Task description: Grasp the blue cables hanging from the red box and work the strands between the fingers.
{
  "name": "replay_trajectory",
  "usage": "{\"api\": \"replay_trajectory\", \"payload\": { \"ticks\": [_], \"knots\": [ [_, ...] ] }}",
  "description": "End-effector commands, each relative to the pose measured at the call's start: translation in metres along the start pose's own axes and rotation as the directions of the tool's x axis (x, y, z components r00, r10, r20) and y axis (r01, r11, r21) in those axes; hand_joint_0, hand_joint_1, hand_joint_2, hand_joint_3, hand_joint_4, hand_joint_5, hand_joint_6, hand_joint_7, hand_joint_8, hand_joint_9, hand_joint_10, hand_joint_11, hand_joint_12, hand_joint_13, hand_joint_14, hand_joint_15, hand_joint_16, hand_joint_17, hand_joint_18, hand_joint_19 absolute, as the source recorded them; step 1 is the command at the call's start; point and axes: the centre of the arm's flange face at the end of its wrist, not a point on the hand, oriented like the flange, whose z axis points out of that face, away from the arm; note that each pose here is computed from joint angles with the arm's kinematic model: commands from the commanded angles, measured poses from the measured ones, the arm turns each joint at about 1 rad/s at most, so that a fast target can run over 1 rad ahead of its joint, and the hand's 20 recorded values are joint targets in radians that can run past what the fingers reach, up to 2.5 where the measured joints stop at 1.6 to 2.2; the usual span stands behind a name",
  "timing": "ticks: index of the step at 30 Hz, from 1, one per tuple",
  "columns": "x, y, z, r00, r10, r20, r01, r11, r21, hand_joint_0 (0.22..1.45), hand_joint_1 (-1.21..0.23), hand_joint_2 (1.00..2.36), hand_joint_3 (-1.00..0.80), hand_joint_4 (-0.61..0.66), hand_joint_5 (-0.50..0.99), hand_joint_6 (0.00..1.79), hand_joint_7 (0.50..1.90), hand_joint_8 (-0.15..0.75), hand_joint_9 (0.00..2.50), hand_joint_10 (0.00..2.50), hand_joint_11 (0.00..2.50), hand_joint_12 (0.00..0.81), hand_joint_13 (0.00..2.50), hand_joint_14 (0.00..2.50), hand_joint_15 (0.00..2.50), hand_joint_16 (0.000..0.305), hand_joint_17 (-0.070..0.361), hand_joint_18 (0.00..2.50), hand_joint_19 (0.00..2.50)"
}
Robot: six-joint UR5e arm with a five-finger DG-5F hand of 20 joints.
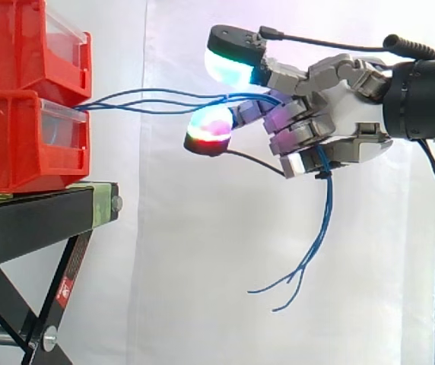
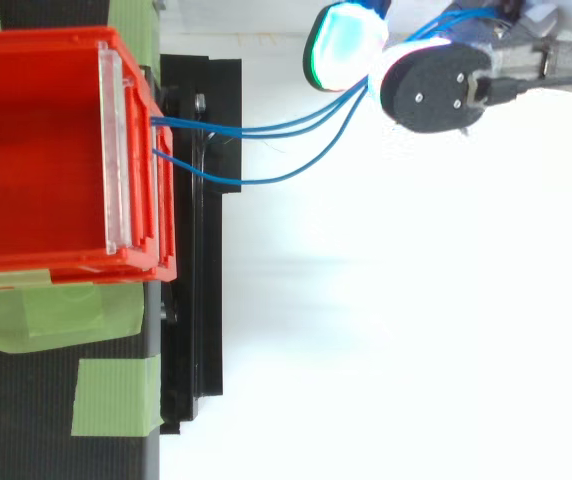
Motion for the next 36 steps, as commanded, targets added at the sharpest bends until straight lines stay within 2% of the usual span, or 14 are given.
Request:
{"api": "replay_trajectory", "payload": {
  "ticks": [1, 8, 12, 14, 15, 20, 25, 29, 36],
  "knots": [
    [0.003, 0.000, -0.001, 1.0000, -0.002, -0.008, 0.002, 1.0000, 0.002, 0.82, -0.70, 1.01, -0.85, 0.27, 0.26, 0.04, 1.40, 0.478, 1.74, 2.50, 2.50, 0.586, 1.94, 2.50, 1.60, 0.255, 0.191, 2.50, 0.58],
    [0.013, 0.003, -0.005, 0.9997, 0.000, -0.024, 0.000, 1.0000, -0.003, 0.84, -0.73, 1.01, -0.81, 0.26, 0.22, 0.12, 1.39, 0.478, 1.74, 2.50, 2.50, 0.586, 1.94, 2.50, 1.60, 0.255, 0.191, 2.50, 0.58],
    [0.018, 0.005, -0.006, 0.9995, 0.003, -0.033, -0.003, 1.0000, -0.006, 0.87, -0.73, 1.01, -0.74, 0.26, 0.18, 0.31, 1.32, 0.478, 1.74, 2.50, 2.50, 0.586, 1.94, 2.50, 1.60, 0.255, 0.191, 2.50, 0.58],
    [0.019, 0.004, -0.007, 0.9994, 0.003, -0.033, -0.003, 1.0000, -0.003, 0.88, -0.73, 1.01, -0.71, 0.26, 0.17, 0.35, 1.32, 0.478, 1.74, 2.50, 2.50, 0.586, 1.94, 2.50, 1.60, 0.255, 0.191, 2.50, 0.58],
    [0.020, 0.006, -0.007, 0.9993, 0.007, -0.036, -0.007, 1.0000, -0.006, 0.88, -0.73, 1.01, -0.69, 0.25, 0.16, 0.45, 1.29, 0.478, 1.74, 2.50, 2.50, 0.586, 1.94, 2.50, 1.60, 0.255, 0.191, 2.50, 0.58],
    [0.026, 0.006, -0.010, 0.9991, 0.006, -0.042, -0.006, 1.0000, -0.005, 0.89, -0.72, 1.02, -0.57, 0.25, 0.14, 0.55, 1.26, 0.478, 1.74, 2.50, 2.50, 0.586, 1.94, 2.50, 1.60, 0.255, 0.191, 2.50, 0.58],
    [0.028, 0.007, -0.011, 0.9994, 0.007, -0.033, -0.007, 1.0000, -0.003, 0.88, -0.71, 1.02, -0.42, 0.23, 0.11, 0.68, 1.23, 0.478, 1.74, 2.50, 2.50, 0.586, 1.94, 2.50, 1.60, 0.255, 0.191, 2.50, 0.58],
    [0.030, 0.007, -0.011, 0.9993, 0.008, -0.036, -0.008, 1.0000, -0.005, 0.87, -0.70, 1.03, -0.32, 0.22, 0.11, 0.71, 1.24, 0.478, 1.74, 2.50, 2.50, 0.586, 1.94, 2.50, 1.60, 0.255, 0.191, 2.50, 0.58],
    [0.030, 0.007, -0.011, 0.9993, 0.009, -0.035, -0.009, 0.9999, -0.006, 0.88, -0.70, 1.02, -0.11, 0.24, 0.10, 0.79, 1.16, 0.478, 1.74, 2.50, 2.50, 0.586, 1.94, 2.50, 1.60, 0.255, 0.191, 2.50, 0.58]
  ]
}}
